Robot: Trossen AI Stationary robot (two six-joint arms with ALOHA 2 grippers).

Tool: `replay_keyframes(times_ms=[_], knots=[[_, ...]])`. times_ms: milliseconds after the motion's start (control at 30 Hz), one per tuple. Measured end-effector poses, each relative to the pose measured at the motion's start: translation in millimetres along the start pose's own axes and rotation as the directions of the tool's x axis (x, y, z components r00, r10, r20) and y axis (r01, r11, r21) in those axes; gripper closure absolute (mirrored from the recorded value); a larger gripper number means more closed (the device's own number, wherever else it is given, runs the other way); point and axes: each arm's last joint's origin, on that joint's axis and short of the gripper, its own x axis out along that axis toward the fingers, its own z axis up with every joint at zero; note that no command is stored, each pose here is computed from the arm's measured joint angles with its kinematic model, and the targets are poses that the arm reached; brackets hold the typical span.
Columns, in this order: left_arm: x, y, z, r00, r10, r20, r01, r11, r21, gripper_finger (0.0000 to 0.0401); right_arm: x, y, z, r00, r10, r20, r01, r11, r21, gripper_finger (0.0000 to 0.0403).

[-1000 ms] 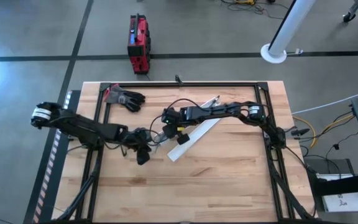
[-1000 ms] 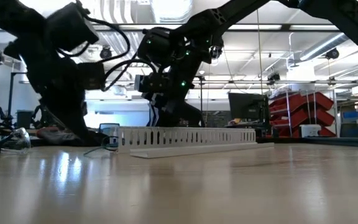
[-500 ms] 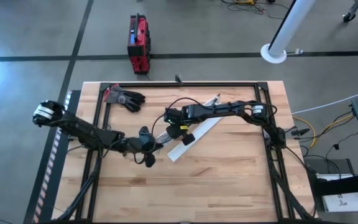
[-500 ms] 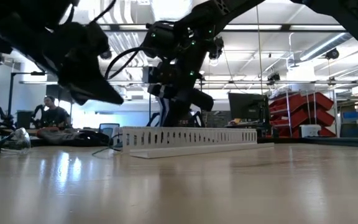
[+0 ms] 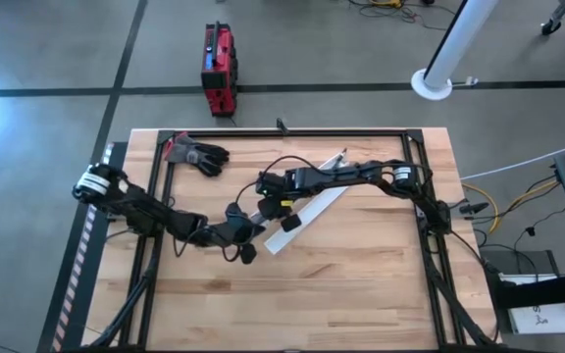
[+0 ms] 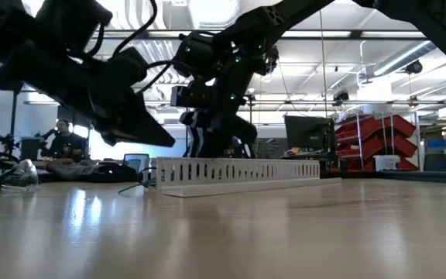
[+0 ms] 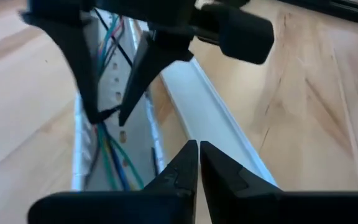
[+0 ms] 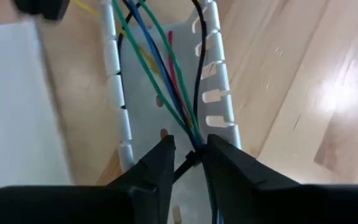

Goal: Ziptie cables
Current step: Insert the bundled colored cable into the white cable duct, then insert the white duct lid into the white cable duct until it is secured

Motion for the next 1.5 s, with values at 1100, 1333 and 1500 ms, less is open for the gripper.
replay_keyframes(times_ms=[1100,1333,1500], knots=[[-48.7,32.6,4.9,0.946,0.288,-0.148,-0.290,0.957,0.011,0.0399,-148.5,30.3,-15.3,0.970,0.134,-0.202,-0.093,0.975,0.203,0.0310],[-39.4,14.4,15.8,0.997,0.079,0.000,-0.079,0.987,-0.143,0.0395,-144.0,56.1,-44.7,0.937,0.256,-0.239,-0.156,0.916,0.370,0.0339],[-31.2,6.3,19.9,0.999,0.043,0.033,-0.038,0.989,-0.145,0.0399,-127.2,71.6,-68.4,0.907,0.290,-0.304,-0.126,0.879,0.461,0.0365]])
